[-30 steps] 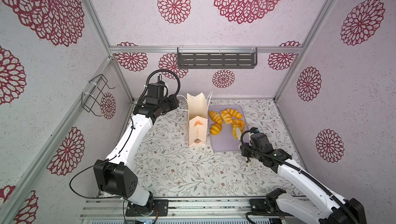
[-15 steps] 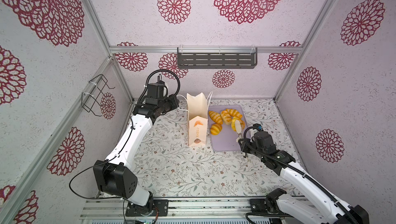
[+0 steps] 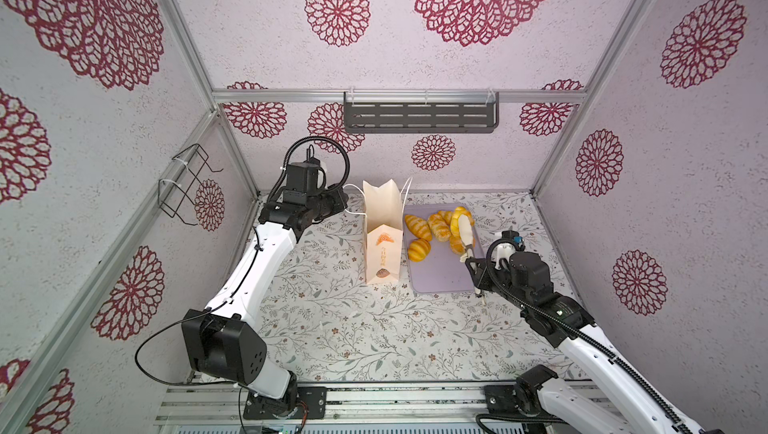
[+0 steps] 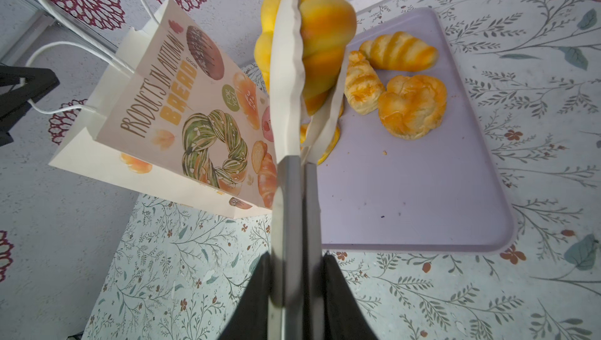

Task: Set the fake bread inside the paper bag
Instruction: 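Lift the striped bun with the tongs and carry it toward the bag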

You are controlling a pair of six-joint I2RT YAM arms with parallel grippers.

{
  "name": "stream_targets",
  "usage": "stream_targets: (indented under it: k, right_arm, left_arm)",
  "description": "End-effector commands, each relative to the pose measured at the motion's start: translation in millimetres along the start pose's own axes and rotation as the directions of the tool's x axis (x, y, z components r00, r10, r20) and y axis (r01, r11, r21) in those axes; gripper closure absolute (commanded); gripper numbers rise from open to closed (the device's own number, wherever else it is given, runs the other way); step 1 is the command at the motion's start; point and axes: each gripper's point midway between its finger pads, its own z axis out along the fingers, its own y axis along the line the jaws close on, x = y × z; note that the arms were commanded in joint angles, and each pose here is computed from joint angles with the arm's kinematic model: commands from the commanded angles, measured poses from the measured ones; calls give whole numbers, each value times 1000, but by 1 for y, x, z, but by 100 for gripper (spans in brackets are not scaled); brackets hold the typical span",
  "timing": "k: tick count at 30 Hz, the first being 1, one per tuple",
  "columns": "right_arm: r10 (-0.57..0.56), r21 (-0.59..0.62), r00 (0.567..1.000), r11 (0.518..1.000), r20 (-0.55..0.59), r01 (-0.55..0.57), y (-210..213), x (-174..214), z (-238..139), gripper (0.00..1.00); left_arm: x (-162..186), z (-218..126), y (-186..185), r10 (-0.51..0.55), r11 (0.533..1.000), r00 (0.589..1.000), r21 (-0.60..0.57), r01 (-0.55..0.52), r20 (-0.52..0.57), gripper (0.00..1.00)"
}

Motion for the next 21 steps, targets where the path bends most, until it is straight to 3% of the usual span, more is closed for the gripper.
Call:
stream_targets:
  k: [1, 10, 21]
  right_arm:
    - [-46, -89, 993, 994, 108, 56, 30, -36, -12, 100]
    - [-105, -163, 980, 978, 169, 133, 66, -73, -21, 100]
    - [-93, -258, 965, 953, 246, 158, 100, -100, -27, 100]
  left_arm:
    - [-3, -2, -5, 23, 1000, 1000, 14, -23, 6, 100]
    - [-4, -3, -4, 25, 1000, 1000, 6, -25, 14, 100]
    - [-5, -3, 0, 34, 999, 999, -18, -33, 25, 100]
